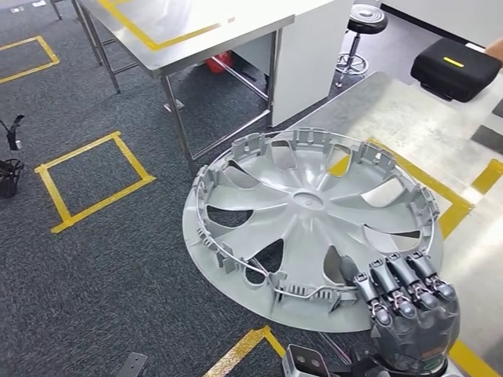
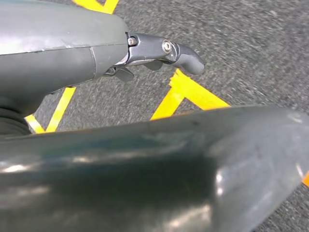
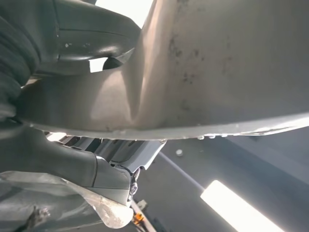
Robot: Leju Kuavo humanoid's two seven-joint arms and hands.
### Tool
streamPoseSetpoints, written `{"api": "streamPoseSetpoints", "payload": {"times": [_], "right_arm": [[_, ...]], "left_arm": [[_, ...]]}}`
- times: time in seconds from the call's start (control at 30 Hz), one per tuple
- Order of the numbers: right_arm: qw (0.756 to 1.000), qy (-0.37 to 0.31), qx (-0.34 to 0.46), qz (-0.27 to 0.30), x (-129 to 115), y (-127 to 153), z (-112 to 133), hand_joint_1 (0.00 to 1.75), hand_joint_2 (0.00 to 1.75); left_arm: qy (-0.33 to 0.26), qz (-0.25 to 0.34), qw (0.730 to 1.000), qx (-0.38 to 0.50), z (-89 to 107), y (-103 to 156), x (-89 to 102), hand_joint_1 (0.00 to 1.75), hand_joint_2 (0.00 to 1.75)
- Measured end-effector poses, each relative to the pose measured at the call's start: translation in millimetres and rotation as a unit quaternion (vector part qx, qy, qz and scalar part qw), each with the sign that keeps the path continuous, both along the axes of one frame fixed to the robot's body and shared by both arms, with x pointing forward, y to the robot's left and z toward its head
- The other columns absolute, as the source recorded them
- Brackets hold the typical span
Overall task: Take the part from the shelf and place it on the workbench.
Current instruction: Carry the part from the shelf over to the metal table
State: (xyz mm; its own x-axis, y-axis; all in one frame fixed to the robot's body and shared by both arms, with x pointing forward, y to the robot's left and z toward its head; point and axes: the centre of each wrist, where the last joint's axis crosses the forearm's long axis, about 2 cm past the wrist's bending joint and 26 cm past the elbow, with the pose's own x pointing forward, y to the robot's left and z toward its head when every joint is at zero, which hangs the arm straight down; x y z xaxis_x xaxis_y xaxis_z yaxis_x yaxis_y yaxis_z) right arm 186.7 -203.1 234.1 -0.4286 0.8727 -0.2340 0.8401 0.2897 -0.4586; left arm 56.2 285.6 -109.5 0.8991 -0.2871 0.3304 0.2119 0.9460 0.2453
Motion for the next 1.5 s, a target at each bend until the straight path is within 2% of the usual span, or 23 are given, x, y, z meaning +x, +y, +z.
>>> {"api": "streamPoseSetpoints", "payload": {"times": [1.33, 1.5], "right_arm": [[1.0, -0.011, -0.007, -0.001, -1.7, -3.1, 3.9, 1.75, 1.75], [1.0, -0.012, -0.007, -0.001, -1.6, -3.0, 4.4, 1.75, 1.75]], "left_arm": [[-0.007, -0.005, 1.0, -0.017, 0.7, -3.9, 5.1, 0.0, 0.0], [-0.003, -0.005, 1.0, -0.018, 0.1, -4.8, 0.9, 0.0, 0.0]]}}
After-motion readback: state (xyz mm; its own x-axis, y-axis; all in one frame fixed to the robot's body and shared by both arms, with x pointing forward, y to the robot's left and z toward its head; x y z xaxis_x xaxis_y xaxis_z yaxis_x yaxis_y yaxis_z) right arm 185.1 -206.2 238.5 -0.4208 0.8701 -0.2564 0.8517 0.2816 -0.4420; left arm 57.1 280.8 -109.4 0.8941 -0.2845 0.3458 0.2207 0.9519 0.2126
